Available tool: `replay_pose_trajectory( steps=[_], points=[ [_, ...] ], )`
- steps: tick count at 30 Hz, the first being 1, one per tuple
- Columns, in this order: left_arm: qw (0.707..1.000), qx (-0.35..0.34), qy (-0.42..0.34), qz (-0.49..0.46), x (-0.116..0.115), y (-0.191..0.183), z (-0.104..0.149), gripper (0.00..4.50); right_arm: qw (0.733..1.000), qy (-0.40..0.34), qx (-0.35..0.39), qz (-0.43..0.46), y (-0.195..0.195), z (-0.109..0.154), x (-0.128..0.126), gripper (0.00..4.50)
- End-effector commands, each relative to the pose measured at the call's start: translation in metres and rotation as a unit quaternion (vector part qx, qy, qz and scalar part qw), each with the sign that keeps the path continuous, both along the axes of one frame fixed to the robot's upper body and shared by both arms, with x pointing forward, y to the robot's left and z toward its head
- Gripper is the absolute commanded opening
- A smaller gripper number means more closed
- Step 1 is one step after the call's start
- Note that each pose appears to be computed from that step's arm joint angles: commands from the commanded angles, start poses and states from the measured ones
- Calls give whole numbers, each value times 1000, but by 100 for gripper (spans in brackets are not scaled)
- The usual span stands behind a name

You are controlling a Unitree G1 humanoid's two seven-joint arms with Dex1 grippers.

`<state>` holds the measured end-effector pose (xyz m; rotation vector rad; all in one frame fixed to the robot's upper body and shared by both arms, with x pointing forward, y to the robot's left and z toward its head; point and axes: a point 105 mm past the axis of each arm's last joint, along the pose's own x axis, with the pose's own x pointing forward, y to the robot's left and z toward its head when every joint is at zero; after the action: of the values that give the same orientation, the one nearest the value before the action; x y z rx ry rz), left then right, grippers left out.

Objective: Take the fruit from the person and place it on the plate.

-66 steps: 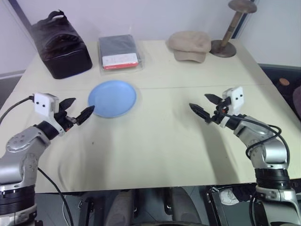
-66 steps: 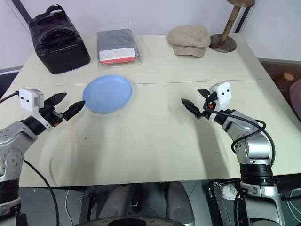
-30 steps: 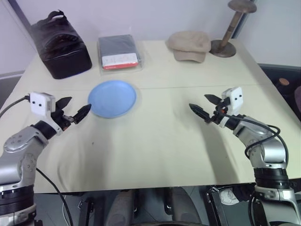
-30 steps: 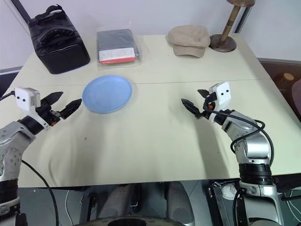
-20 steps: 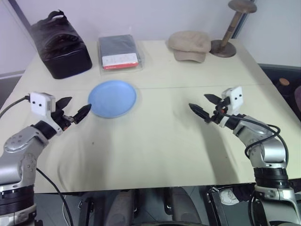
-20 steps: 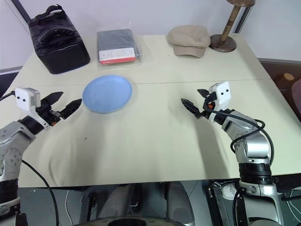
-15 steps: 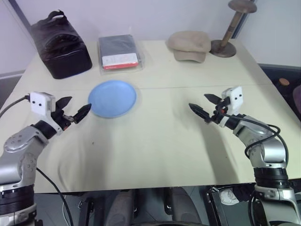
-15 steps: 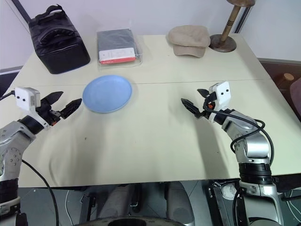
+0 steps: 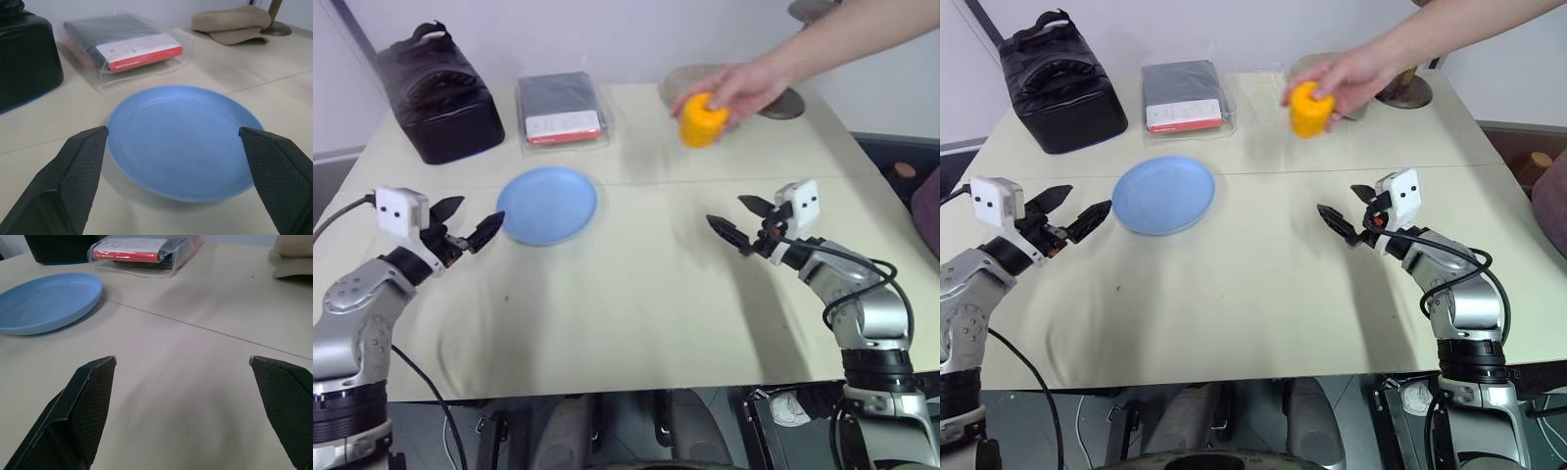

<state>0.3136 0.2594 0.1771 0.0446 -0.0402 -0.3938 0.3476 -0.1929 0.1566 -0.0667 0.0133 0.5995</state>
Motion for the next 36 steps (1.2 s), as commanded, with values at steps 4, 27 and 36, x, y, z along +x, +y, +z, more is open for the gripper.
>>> replay_pose_trajectory(
  steps=[4,27,36],
  points=[
    [1000,10,-23,-7,0,-3,11,448,1000,-32,-1,-1,-1,15,-2,450],
    [950,34,-75,-302,-5,-88,80,448,998,-64,-8,6,2,44,-16,450],
    [948,26,-73,-309,4,-92,75,448,993,-94,47,47,44,69,-12,450]
  ],
)
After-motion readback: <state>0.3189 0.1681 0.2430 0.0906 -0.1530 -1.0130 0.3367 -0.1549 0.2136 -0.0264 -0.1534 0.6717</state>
